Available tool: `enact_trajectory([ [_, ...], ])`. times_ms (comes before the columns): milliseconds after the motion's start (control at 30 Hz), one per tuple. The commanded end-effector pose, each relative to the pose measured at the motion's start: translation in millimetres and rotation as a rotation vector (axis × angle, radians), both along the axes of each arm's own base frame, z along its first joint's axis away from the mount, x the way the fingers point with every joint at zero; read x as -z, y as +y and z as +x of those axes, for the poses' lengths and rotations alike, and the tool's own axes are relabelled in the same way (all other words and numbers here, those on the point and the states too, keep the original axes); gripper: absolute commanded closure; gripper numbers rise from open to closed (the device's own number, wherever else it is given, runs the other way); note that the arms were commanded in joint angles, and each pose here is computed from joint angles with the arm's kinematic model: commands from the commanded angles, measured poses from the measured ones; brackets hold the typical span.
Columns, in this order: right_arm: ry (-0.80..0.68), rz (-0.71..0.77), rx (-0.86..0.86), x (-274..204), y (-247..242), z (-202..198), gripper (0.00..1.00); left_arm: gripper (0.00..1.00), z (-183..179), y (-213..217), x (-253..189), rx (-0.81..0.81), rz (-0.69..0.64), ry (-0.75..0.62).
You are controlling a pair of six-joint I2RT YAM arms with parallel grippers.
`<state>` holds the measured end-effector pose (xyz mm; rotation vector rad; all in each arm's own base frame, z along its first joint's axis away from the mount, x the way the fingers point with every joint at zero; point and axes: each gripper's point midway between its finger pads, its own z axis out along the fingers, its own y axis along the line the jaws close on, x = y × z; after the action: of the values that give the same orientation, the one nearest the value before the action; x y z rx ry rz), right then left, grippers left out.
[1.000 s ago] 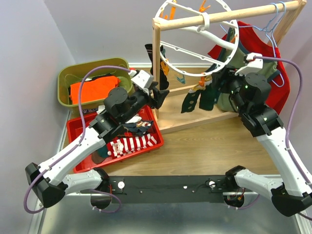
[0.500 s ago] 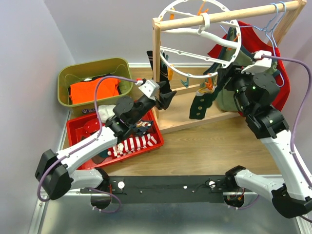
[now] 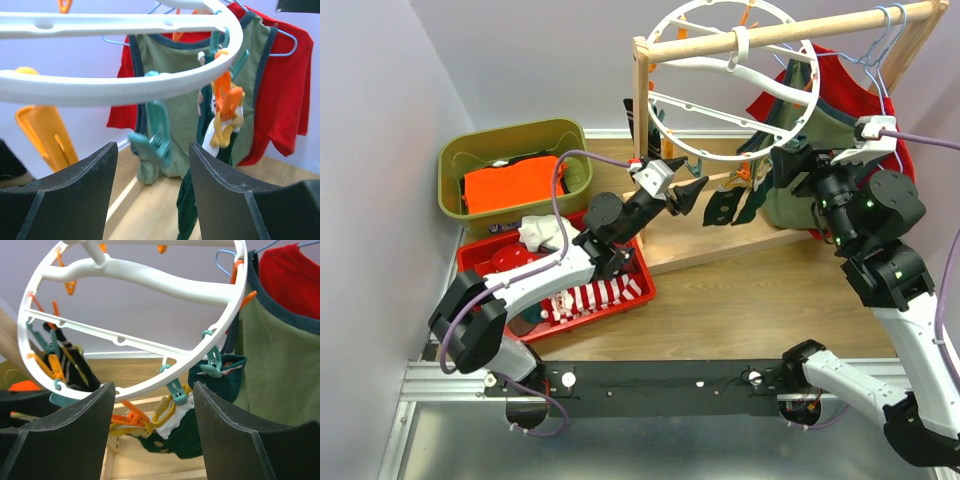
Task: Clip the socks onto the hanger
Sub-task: Open the clamp at the hanger.
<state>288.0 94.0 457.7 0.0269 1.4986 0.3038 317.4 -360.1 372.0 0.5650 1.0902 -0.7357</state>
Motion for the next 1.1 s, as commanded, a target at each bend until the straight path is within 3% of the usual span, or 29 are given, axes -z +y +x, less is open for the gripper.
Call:
enact_trajectory([
  [0,-0.045,-0.01,-0.082,-7.1,9.6,-12.1,0.28,0.34,1.4,-6.9,-26.1,0.006,-0.059,-0.097],
  [133,-0.066,-0.005,-0.129,-11.3,14.3,-21.4,0.28,0.42,2.8,-12.4,-23.3,0.023,-0.066,-0.095],
  [167,-0.069,-0.007,-0.144,-11.7,16.6,-22.8,0.28,0.51,3.1,-13.5,-21.1,0.025,-0.062,-0.095],
  [467,-0.1,-0.046,-0.393,-14.7,55.0,-43.5,0.28,0.55,0.3,-13.8,-14.0,0.033,-0.078,-0.067],
  [567,-0.084,-0.061,-0.495,-12.0,72.4,-47.6,0.28,0.69,-2.8,-15.6,-15.8,0.042,-0.081,-0.071],
  [633,-0.075,-0.073,-0.597,-10.1,87.5,-55.7,0.28,0.7,-5.4,-15.1,-17.9,0.046,-0.085,-0.073],
  [667,-0.044,-0.079,-0.636,-2.8,95.6,-53.1,0.28,0.77,-6.3,-14.8,-17.2,0.046,-0.085,-0.071],
  [767,-0.021,-0.064,-0.728,-1.2,109.8,-58.6,0.29,0.85,-9.8,-13.9,-18.8,0.044,-0.088,-0.058],
  [1067,0.091,-0.017,-0.732,16.2,122.3,-38.1,0.34,0.85,-20.0,-16.2,-30.4,0.04,-0.062,-0.04],
])
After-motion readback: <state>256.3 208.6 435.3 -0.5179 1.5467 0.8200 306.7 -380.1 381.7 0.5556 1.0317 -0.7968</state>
